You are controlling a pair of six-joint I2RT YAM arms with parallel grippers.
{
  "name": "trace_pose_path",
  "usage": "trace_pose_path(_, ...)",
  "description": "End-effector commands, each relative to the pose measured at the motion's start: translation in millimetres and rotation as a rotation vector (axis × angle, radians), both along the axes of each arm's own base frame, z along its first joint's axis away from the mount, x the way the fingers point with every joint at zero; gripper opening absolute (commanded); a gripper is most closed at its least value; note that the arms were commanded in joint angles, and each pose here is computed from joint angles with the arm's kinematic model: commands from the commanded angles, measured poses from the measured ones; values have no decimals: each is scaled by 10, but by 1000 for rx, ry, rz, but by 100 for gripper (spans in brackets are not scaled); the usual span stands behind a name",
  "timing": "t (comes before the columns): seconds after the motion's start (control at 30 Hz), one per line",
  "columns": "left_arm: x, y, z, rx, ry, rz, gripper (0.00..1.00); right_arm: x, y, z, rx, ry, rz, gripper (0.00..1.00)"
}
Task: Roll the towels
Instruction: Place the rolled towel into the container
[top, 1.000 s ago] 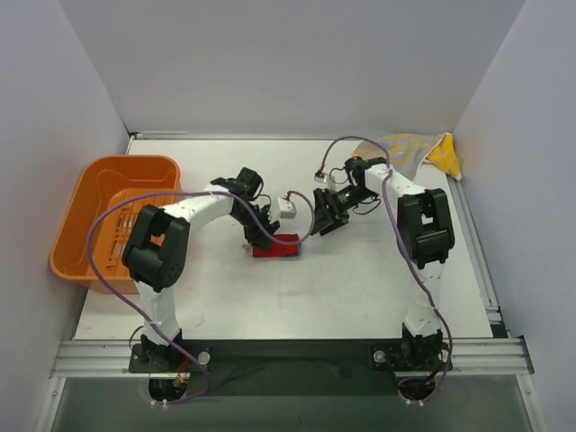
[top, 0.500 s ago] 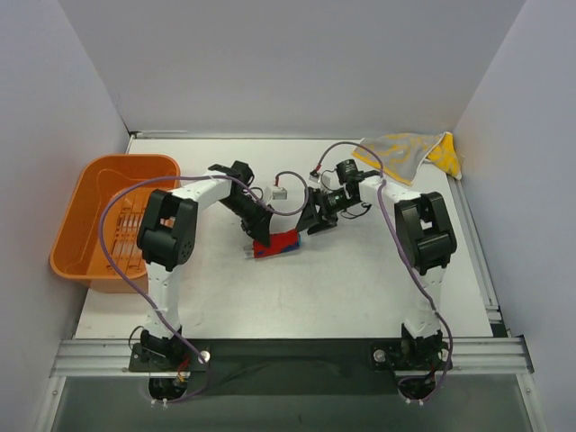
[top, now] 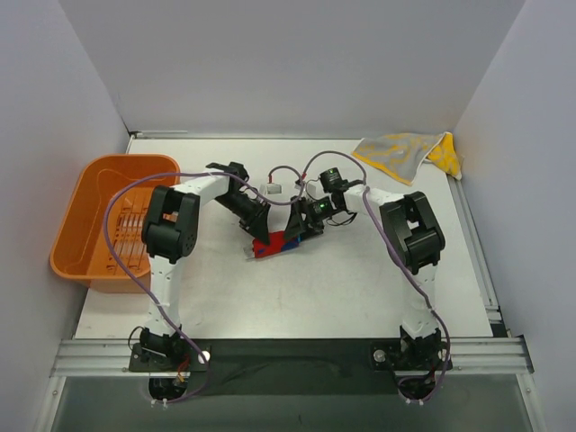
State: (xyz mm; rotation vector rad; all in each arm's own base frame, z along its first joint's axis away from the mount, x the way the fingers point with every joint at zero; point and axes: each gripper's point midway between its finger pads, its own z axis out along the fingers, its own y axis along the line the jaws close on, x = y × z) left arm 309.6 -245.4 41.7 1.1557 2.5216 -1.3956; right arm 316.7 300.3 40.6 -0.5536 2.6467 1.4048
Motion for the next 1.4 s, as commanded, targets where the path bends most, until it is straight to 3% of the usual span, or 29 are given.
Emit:
trace_pose_path(0.0,71,47,-184,21,21,14,22,-16,11,-19,15,20,-13,62)
trace_pose_path(0.17,133,74,-231,19,54,55,22,-1,35,-82,25,25,-26,58)
trace_pose_path(0.5,198,141,-362,35,114,110,22,-41,37,-115,36,16,-35,62)
trace_pose_path(0.57,202,147,-386,41,124,115,24,-9,51,-137,26,11,-40,55)
trace_pose_path(0.6,207,151,-387,41,125,119,25,4,56,-153,20,6,-41,38)
trace_pose_path(0.67,222,140,-359,36,120,124,30,17,55,-178,11,12,-43,19)
trace_pose_path(0.73,231,152,-310,27,105,129,42,26,42,-178,2,24,-46,0)
trace_pose_path(0.77,253,180,-246,28,70,131,50,24,32,-178,-2,29,-47,0)
trace_pose_path(0.87,344,227,-11,20,-57,128,58,3,13,-129,-5,71,-49,0)
trace_pose_path(0.93,341,296,44,47,-129,123,62,-28,5,-111,-6,110,-45,0)
trace_pose_path(1.1,518,360,438,87,-473,101,68,-98,20,-60,3,205,-39,0)
trace_pose_path(1.27,313,240,507,155,-736,-85,73,-151,37,-21,16,301,-63,0)
trace_pose_path(1.37,120,79,478,159,-808,-194,75,-171,45,-8,26,353,-77,0)
